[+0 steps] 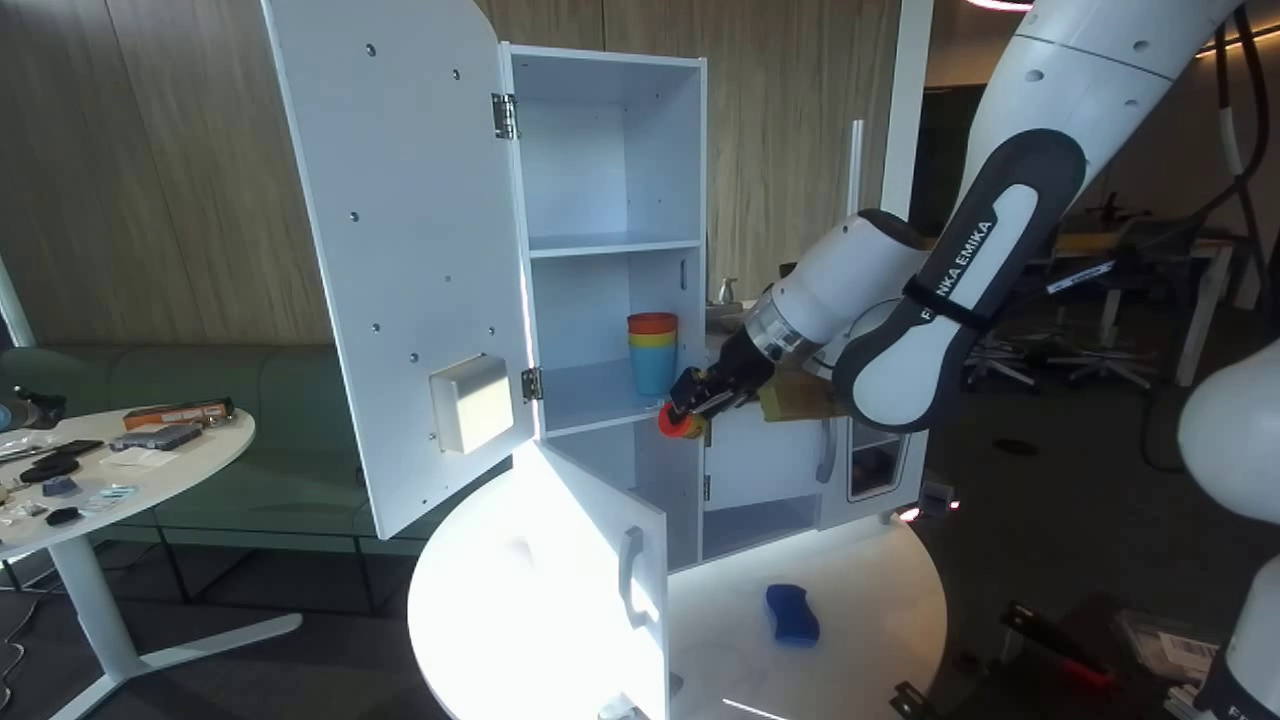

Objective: Close the bottom cabinet door on the right then move the yellow container to the bottom shelf.

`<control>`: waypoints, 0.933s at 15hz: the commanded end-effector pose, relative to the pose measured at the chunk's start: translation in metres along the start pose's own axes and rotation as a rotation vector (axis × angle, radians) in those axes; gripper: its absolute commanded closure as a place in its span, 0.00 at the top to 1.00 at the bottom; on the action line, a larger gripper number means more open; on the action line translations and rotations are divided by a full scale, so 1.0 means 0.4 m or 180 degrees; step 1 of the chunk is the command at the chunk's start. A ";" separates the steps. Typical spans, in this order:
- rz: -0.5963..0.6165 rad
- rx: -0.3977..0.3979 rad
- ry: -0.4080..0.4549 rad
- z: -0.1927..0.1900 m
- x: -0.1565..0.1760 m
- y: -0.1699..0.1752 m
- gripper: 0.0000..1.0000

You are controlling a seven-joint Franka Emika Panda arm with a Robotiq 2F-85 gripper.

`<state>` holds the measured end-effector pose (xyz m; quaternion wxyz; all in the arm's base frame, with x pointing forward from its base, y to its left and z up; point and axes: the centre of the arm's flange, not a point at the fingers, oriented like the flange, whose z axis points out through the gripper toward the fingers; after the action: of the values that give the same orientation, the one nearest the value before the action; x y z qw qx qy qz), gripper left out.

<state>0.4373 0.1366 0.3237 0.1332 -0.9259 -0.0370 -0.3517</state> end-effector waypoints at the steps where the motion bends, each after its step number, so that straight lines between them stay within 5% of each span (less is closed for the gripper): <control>1: -0.0163 0.0092 0.0383 0.040 0.009 -0.103 0.32; 8: -0.0569 -0.0034 0.0847 0.049 0.129 -0.245 0.32; 14: -0.0888 -0.0176 0.0871 0.094 0.186 -0.260 0.32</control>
<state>0.4524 0.1994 0.4042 0.0803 -0.8686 -0.1180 -0.4746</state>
